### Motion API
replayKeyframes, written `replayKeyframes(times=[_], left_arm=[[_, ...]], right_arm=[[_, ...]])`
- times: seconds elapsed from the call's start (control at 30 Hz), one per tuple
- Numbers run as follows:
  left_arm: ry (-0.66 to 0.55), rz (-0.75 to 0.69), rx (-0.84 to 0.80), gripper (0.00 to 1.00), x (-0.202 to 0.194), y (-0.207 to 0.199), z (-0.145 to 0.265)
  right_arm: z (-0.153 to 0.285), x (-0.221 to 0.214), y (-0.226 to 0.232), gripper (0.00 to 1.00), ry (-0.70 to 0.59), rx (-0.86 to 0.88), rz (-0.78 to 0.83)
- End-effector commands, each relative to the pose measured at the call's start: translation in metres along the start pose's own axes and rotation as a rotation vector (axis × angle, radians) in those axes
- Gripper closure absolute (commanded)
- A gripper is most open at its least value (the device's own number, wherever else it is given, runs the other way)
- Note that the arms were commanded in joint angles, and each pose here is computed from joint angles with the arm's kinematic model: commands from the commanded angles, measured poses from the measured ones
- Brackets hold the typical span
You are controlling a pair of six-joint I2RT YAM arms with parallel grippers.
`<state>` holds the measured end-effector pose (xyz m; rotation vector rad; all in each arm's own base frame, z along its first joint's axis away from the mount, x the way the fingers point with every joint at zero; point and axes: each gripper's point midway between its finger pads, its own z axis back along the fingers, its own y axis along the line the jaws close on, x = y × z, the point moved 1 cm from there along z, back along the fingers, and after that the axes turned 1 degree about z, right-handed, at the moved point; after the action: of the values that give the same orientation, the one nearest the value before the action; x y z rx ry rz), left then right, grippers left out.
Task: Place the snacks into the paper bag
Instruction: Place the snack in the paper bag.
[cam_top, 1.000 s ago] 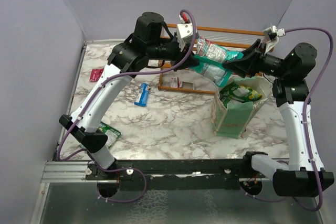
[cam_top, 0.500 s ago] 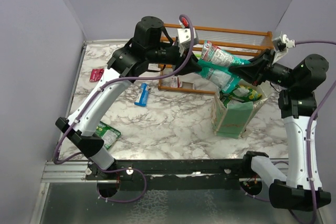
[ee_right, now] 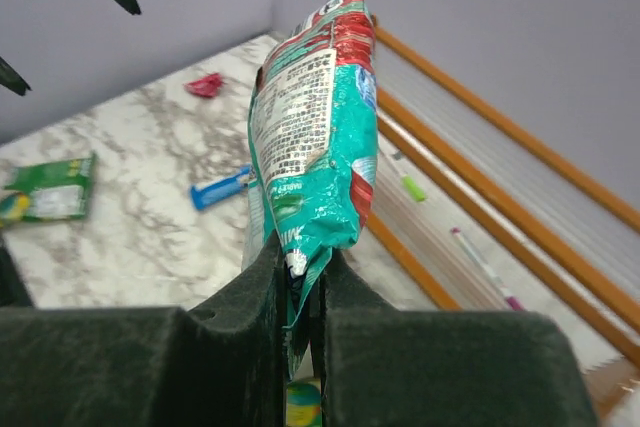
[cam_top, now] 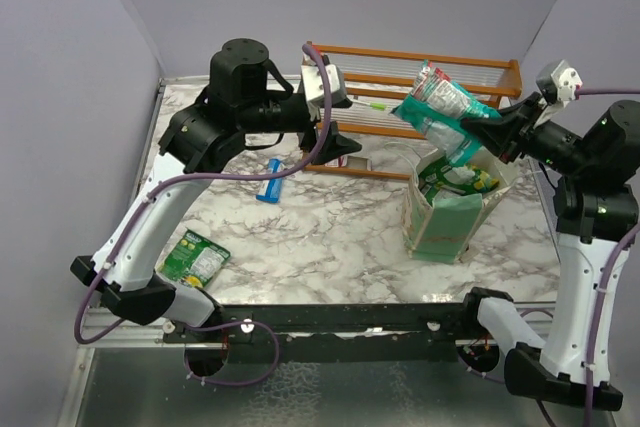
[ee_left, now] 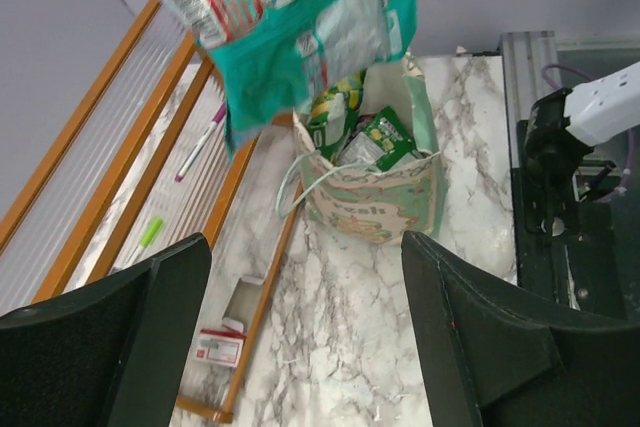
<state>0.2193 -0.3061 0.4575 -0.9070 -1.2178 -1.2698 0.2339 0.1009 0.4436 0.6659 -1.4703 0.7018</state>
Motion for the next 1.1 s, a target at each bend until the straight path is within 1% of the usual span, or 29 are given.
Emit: replayKeyframes(times=[0.0,0.13,0.2,0.37,0.63,0.83,1.07], left_arm=[[0.043,-0.031,0.086,0.19,-0.010,0.011,0.020],[0.077,-0.042,0.144,0.14,-0.020,0.021,0.032],[0.098,-0.047,0.170,0.10,-0.026,0.025,0.036],[0.141,-0.043,0.240,0.08,-0.040,0.040,0.046],[0.160,-0.018,0.306,0.07,-0.055,0.059,0.058],[0.158,-0.001,0.322,0.07,-0.060,0.064,0.065],[0.168,-0.013,0.346,0.07,-0.062,0.070,0.070]], right_arm=[[0.026,0.006,-0.020,0.99,0.132,-0.201,0.252],[0.048,-0.003,-0.021,0.99,0.244,-0.280,0.382],[0.057,-0.013,-0.022,0.99,0.293,-0.308,0.423],[0.069,-0.044,-0.023,0.99,0.412,-0.308,0.436],[0.081,-0.062,-0.016,0.99,0.490,-0.294,0.480],[0.086,-0.067,-0.022,0.99,0.562,-0.285,0.484],[0.080,-0.070,-0.035,0.99,0.630,-0.185,0.556]])
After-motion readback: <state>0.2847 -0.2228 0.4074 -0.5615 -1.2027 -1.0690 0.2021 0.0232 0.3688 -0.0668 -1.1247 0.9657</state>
